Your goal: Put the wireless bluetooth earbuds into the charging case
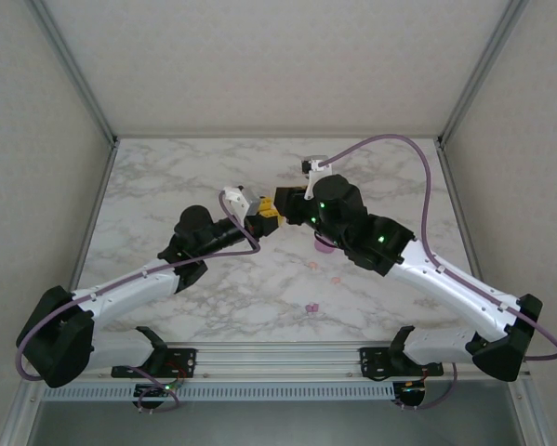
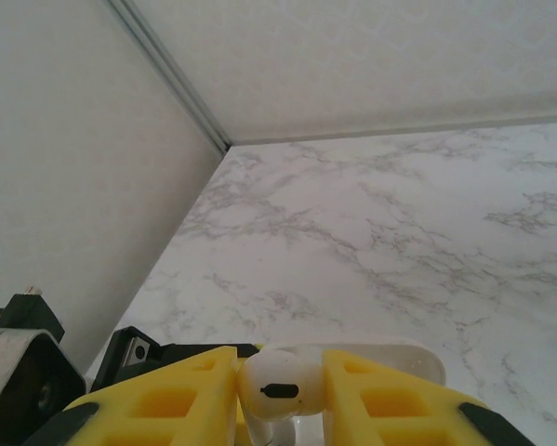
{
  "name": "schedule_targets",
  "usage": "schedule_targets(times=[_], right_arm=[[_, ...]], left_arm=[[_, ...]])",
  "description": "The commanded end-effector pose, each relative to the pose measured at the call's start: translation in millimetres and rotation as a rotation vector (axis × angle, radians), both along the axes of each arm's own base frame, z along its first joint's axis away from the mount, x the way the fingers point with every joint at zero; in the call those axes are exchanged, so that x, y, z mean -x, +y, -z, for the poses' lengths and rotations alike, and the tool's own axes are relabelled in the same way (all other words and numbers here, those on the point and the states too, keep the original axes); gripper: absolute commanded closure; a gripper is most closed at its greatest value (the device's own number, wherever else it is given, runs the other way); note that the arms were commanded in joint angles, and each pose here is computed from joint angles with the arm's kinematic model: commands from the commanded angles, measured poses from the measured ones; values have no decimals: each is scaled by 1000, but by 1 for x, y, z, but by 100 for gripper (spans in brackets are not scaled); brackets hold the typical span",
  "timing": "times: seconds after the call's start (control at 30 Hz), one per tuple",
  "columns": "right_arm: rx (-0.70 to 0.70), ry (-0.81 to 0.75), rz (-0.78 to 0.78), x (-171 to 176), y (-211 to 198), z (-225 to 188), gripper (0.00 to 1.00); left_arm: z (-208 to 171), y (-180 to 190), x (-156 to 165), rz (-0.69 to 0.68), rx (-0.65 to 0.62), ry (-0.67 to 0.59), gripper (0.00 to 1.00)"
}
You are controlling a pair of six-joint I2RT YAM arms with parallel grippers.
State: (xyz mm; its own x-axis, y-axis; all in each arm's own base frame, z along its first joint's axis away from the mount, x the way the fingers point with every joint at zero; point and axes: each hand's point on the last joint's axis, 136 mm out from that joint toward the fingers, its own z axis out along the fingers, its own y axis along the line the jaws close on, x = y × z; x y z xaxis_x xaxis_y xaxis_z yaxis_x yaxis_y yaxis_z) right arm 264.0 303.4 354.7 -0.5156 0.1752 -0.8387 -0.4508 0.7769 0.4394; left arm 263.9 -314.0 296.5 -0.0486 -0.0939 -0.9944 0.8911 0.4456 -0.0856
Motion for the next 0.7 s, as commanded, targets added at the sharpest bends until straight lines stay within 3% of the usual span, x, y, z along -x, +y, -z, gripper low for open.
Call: schedule_targets(times=[0.0,0.67], right_arm=[[-12,-11,-3,-2,7,2,72],[57,78,-10,1,7,43,73]], left_arm=[[-26,-2,4,3,41,-74,86],[-46,10,1,-57,117,-88,87]])
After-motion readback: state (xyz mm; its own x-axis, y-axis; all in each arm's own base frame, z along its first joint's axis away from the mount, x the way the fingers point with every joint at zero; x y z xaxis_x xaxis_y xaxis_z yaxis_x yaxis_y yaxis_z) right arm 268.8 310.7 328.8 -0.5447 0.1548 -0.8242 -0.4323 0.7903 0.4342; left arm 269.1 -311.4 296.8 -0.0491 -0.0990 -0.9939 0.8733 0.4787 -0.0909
